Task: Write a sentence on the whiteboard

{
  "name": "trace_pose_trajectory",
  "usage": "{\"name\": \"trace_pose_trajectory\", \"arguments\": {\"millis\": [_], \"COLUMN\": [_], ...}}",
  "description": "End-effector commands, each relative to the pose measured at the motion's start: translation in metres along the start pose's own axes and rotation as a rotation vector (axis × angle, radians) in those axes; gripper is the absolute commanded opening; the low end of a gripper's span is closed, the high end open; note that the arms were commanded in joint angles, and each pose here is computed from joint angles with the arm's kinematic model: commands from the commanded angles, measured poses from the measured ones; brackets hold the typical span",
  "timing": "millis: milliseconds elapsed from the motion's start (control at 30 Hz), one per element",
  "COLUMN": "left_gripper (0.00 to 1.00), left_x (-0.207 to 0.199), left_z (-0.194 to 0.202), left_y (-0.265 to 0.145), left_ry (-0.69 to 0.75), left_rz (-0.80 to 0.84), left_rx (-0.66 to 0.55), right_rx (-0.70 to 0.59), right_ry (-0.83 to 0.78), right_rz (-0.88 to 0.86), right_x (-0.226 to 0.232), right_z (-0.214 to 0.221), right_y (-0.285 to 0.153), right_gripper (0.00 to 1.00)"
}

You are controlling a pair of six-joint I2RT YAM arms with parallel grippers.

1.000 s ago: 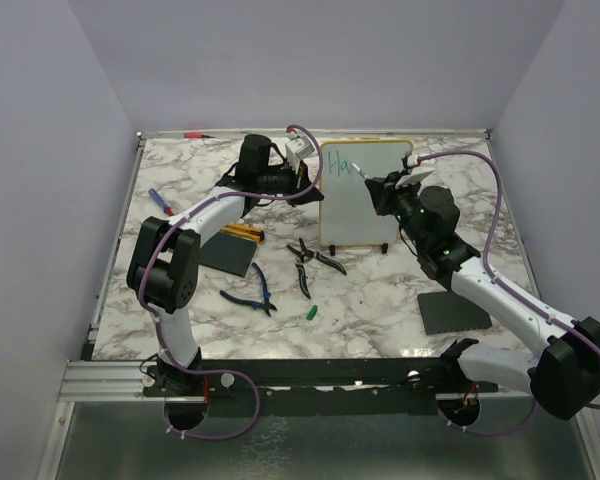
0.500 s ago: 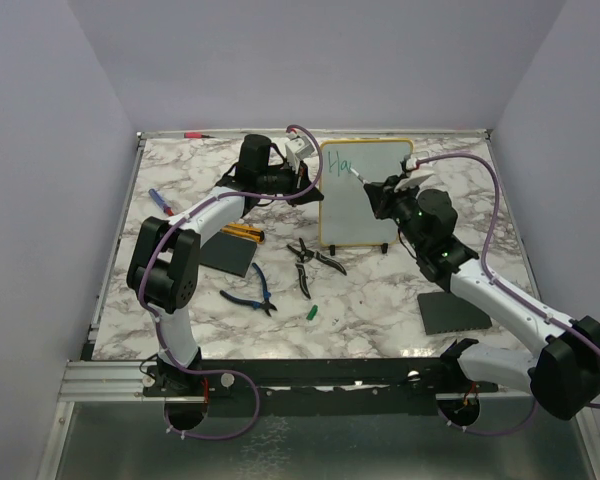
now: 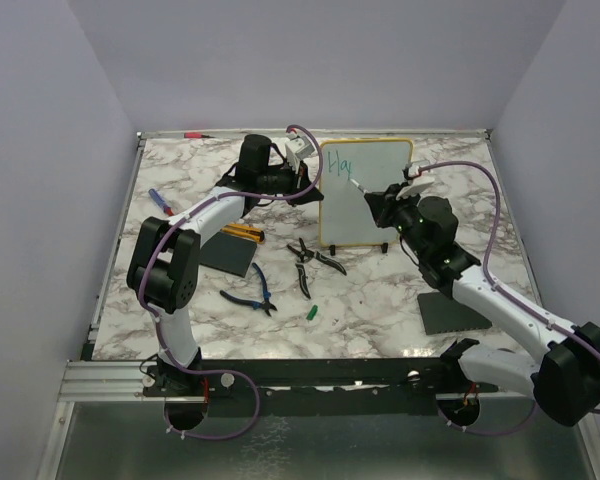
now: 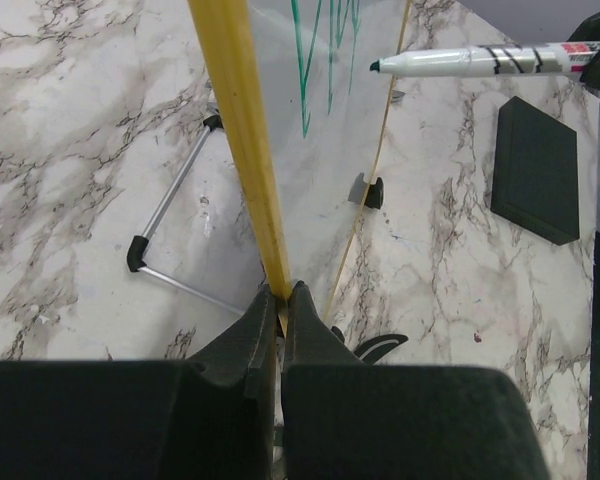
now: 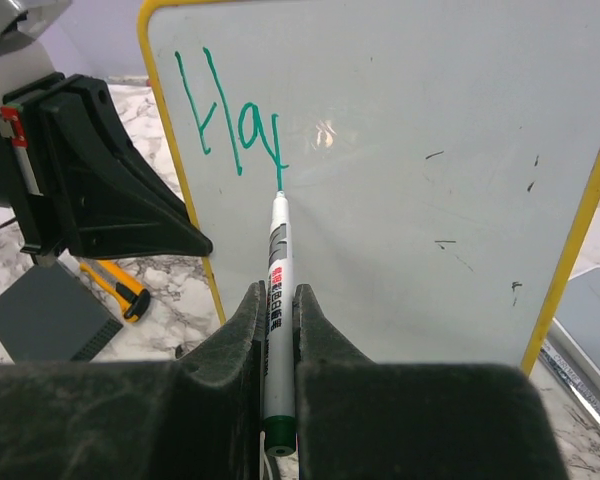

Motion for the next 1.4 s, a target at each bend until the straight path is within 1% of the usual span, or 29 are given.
{"name": "trace_pose_trajectory", "arguments": {"millis": [0,167,400,733,1100,1367], "left_gripper": [0.0,0.0,0.0,0.0,0.0,0.0], "left_x": [-0.002,-0.002,-0.003,-0.003,-0.003,-0.004], "left_z": [-0.001,-0.001,-0.001,0.001,0.0,-0.001], "left_y": [-0.005,-0.005,-0.004,-0.003,-0.003,-0.004], "left_ry": [0.033,0.034,0.036,0.035,0.04,0.042], "left_rz": [-0.023,-0.022,-0.021,-0.021,-0.022,-0.022], "left_rx": [0.009,0.009,0.011,0.014,0.015,0.015], "right_rx": [-0.067,-0.123,-0.148,-0.143,-0.147,-0.099], "right_ry": [0.011,-0.007,-0.031,-0.042,-0.034,-0.037], "right_rz": [-0.023,-0.008,-0.005,0.031,0.124,0.097], "right_x": [0.007,0.006,0.008,0.002,-0.014,-0.011], "right_z": [-0.027,-0.049,-0.059,-0.054,-0.051,-0.036], "right_y": [-0.008,-0.005,0.006,0.013,0.005,0.007], "right_gripper": [0.01,0.01,0.01,0.01,0.01,0.01]}}
Point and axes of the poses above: each gripper's point midway between its finger pads, its own y axis out along the fingers, its own x axis along the line the jaws close on, z = x × y, the point moved 2 cm from there along -y, back along the fingers
